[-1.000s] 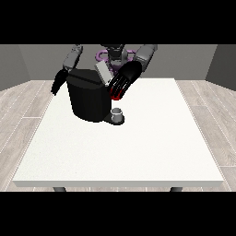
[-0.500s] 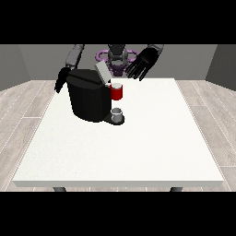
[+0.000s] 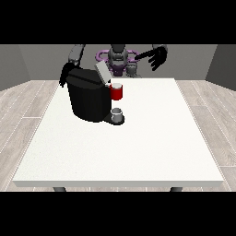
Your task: Insert the coffee pod into the coffee machine and close the lid
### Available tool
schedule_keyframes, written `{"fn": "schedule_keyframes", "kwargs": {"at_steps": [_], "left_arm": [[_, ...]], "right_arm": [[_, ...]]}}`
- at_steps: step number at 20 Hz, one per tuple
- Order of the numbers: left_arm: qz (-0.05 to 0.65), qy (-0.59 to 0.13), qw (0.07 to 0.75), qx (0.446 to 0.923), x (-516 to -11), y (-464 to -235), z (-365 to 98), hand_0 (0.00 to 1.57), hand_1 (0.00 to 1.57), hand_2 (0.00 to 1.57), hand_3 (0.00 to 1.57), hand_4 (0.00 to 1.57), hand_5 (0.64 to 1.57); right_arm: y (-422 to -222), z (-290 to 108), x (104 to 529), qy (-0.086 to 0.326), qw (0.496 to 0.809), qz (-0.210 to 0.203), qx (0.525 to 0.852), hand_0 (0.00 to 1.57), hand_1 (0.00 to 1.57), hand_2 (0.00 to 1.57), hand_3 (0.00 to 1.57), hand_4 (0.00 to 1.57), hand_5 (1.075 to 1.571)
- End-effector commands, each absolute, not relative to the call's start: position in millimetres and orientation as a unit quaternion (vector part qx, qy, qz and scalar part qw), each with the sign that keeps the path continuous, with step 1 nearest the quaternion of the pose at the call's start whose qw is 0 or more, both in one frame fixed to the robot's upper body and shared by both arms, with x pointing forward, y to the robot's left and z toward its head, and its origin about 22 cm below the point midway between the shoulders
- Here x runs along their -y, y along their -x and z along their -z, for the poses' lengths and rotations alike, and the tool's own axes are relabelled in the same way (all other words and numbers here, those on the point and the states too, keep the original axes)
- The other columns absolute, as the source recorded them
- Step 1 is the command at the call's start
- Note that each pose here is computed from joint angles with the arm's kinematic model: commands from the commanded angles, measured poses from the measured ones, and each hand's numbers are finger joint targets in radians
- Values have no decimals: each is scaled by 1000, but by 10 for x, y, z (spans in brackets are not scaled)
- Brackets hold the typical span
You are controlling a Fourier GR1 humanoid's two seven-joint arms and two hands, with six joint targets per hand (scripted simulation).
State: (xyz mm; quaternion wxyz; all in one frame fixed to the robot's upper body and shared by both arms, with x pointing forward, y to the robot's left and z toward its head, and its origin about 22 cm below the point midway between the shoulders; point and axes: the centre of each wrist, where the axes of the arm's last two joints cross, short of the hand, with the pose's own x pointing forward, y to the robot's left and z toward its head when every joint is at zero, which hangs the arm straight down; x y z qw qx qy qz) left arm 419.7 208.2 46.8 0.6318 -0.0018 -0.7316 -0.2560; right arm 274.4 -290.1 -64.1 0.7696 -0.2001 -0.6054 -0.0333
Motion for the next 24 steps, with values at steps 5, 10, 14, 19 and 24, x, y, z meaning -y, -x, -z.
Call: {"fn": "schedule_keyframes", "kwargs": {"at_steps": [5,10,14,19,24], "left_arm": [[172,60,729,660,-2260,-3502,550,0,0,0,0,323,1571],[136,38,767,626,-2438,-3339,728,0,0,0,0,414,1571],[119,46,763,634,-2487,-3301,685,0,0,0,0,368,1571],[123,57,735,664,-2419,-3237,624,0,0,0,0,360,1571],[122,53,720,681,-2559,-3279,297,0,0,0,0,383,1571]], "right_arm": [[-2436,816,2820,174,783,27,597,0,0,0,0,0,1571],[-2834,261,2473,74,756,-27,650,0,0,0,0,0,1571],[-2948,53,2376,75,739,-50,668,0,0,0,0,62,1571],[-3167,-289,2633,85,694,-92,709,0,0,0,0,239,1571],[-3299,-444,2687,89,709,-49,698,0,0,0,0,0,1571]]}}
